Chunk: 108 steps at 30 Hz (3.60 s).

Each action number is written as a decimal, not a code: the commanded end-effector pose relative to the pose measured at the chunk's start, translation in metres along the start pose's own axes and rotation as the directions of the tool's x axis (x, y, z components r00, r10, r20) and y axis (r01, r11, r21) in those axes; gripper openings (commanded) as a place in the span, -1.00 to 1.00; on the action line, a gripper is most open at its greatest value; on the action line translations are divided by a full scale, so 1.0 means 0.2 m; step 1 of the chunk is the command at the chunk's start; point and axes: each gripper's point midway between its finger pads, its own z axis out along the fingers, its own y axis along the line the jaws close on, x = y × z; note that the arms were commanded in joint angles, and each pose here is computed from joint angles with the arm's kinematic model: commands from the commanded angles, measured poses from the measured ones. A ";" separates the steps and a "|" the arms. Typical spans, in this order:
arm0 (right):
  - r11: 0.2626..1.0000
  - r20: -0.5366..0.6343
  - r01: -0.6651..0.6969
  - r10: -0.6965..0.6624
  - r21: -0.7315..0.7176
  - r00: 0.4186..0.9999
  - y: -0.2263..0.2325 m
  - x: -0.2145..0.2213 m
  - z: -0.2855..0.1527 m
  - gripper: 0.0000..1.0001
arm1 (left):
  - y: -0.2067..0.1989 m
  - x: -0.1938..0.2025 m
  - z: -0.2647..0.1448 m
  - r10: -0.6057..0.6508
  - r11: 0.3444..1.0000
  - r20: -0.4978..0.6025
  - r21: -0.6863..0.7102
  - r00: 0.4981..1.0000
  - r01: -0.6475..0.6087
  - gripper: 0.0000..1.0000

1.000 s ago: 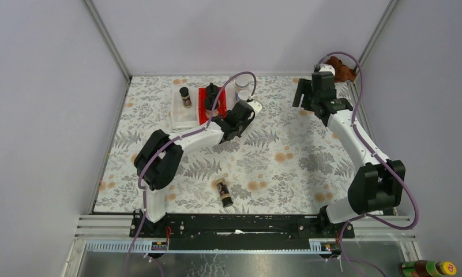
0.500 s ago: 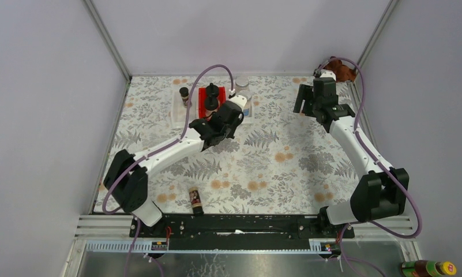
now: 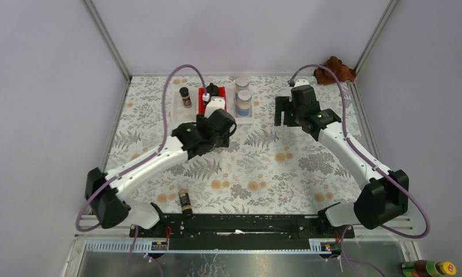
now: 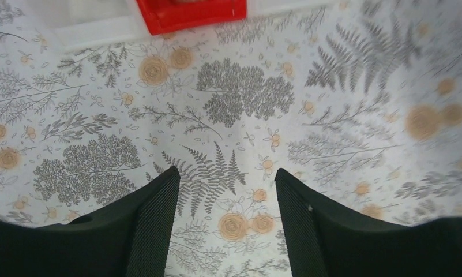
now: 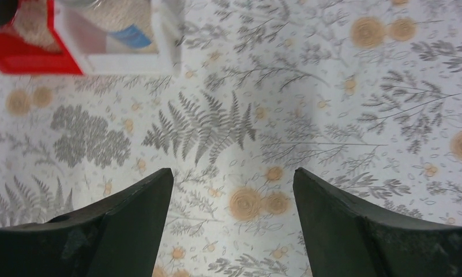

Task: Organize the condiment bottles
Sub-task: Pick up the bottle from the corner of the board.

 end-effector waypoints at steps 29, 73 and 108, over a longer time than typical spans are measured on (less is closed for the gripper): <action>0.713 -0.084 0.443 -0.571 -0.544 0.817 1.30 0.80 -0.38 0.75 | 0.17 -0.80 -0.90 -0.261 0.947 0.663 0.318 0.702 0.052 0.54; 0.681 -0.232 0.391 -0.635 -0.620 0.737 2.00 1.37 -0.39 0.69 | 0.07 -0.88 -1.13 -0.190 0.909 0.714 0.387 0.674 -0.154 0.53; 0.787 -0.389 0.386 -0.587 -0.482 0.710 1.84 1.65 -0.16 -0.11 | 0.04 -0.83 -1.15 -0.170 0.883 0.717 0.415 0.676 -0.218 0.53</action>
